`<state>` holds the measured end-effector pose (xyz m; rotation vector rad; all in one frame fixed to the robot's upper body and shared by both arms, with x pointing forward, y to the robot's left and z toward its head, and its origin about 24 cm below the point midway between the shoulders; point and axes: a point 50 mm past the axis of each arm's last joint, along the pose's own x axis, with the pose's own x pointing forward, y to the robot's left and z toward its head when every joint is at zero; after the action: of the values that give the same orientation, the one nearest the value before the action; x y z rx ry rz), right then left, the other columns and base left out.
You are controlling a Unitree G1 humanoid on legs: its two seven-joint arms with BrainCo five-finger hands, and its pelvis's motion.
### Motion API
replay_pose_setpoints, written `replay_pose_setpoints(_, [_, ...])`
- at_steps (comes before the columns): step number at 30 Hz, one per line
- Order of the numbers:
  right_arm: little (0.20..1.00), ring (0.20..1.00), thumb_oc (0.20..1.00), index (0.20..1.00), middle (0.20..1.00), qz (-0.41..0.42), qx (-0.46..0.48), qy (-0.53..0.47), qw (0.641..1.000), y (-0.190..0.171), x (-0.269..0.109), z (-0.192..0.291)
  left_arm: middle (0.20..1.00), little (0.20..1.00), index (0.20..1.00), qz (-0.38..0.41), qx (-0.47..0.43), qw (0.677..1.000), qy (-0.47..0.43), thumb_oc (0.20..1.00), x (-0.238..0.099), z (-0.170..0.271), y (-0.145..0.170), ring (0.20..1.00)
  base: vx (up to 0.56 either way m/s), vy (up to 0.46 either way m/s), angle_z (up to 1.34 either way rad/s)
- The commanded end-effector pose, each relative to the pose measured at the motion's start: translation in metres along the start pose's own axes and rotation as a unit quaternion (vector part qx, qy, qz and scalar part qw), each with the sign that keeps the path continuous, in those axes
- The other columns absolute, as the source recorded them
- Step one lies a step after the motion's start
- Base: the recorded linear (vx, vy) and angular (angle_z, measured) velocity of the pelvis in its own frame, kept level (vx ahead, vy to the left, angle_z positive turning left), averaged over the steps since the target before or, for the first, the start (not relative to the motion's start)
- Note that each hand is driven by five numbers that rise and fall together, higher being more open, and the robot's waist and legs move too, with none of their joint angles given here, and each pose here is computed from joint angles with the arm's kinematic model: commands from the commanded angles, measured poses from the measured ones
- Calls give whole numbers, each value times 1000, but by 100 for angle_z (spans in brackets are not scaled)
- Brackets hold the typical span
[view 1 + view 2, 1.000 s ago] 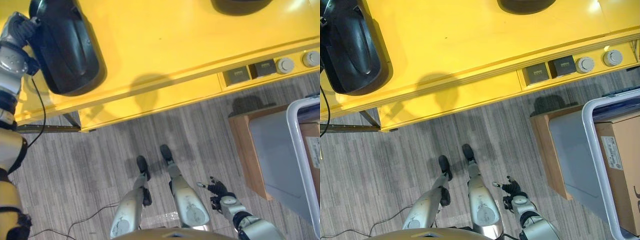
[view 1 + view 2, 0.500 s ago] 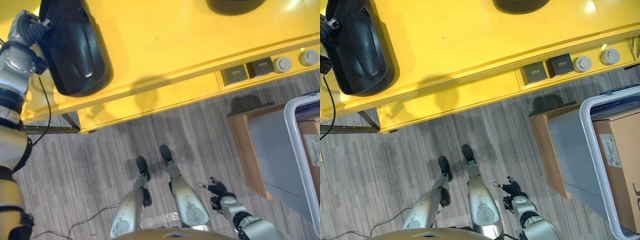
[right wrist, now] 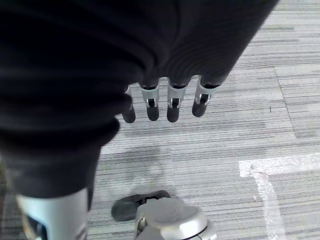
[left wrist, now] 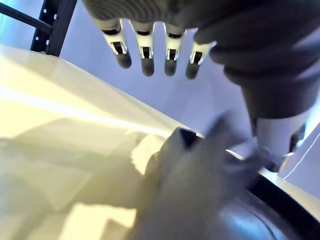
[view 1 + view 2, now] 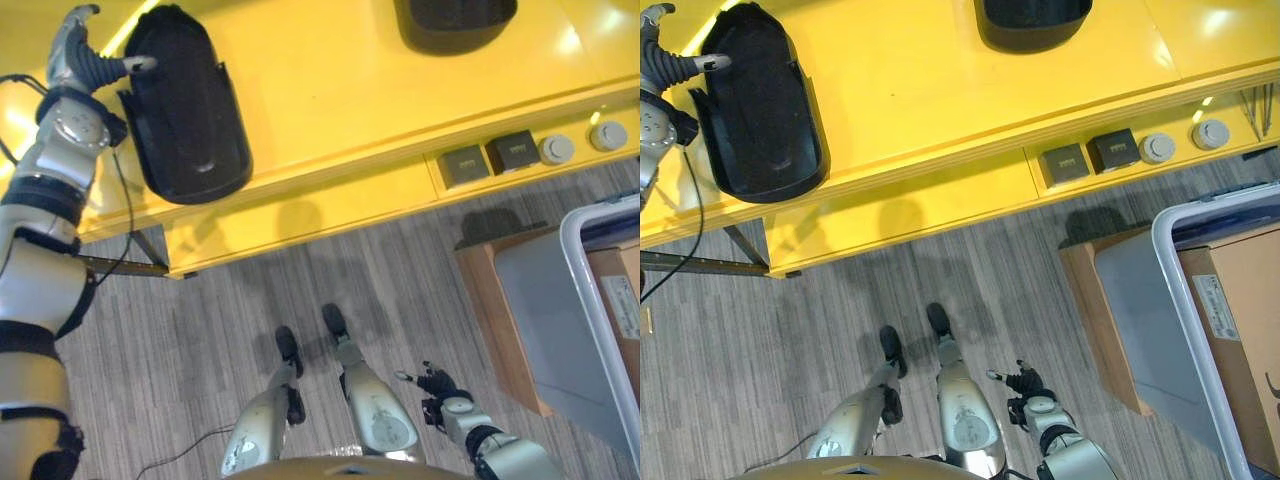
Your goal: Move parts from the plastic box to the shelf.
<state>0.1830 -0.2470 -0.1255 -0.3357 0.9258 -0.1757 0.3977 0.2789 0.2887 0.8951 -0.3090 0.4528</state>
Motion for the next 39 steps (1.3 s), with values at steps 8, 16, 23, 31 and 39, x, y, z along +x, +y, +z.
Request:
replay_pose_setpoints(8, [1000, 1000, 1000, 1000, 1000, -10, -16, 104, 994, -8, -17, -66, 1000, 1000, 1000, 58, -17, 998, -31, 1000, 0, 12, 7, 1000, 23, 16, 2])
replay_pose_setpoints(16, [1000, 1000, 1000, 1000, 1000, -6, -13, 161, 987, -3, -28, -94, 564, 564, 564, -19, -263, 938, -225, 564, -89, 62, -53, 564, 17, 27, 13])
replay_pose_setpoints(23, [1000, 1000, 1000, 1000, 1000, 16, -5, 148, 989, 16, -29, -93, 200, 200, 200, -140, -403, 876, -225, 200, -174, 57, -83, 200, 21, 35, 20])
replay_pose_setpoints(31, [1000, 1000, 1000, 1000, 1000, 44, -14, 118, 992, 36, -27, -78, 200, 200, 200, -260, -453, 839, -151, 200, -223, 41, -117, 200, -18, 7, -1])
replay_pose_setpoints(39, [1000, 1000, 1000, 1000, 1000, 40, -16, 131, 991, 36, -29, -83, 200, 200, 200, -358, -425, 825, -102, 200, -245, 33, -155, 200, -11, -1, -6])
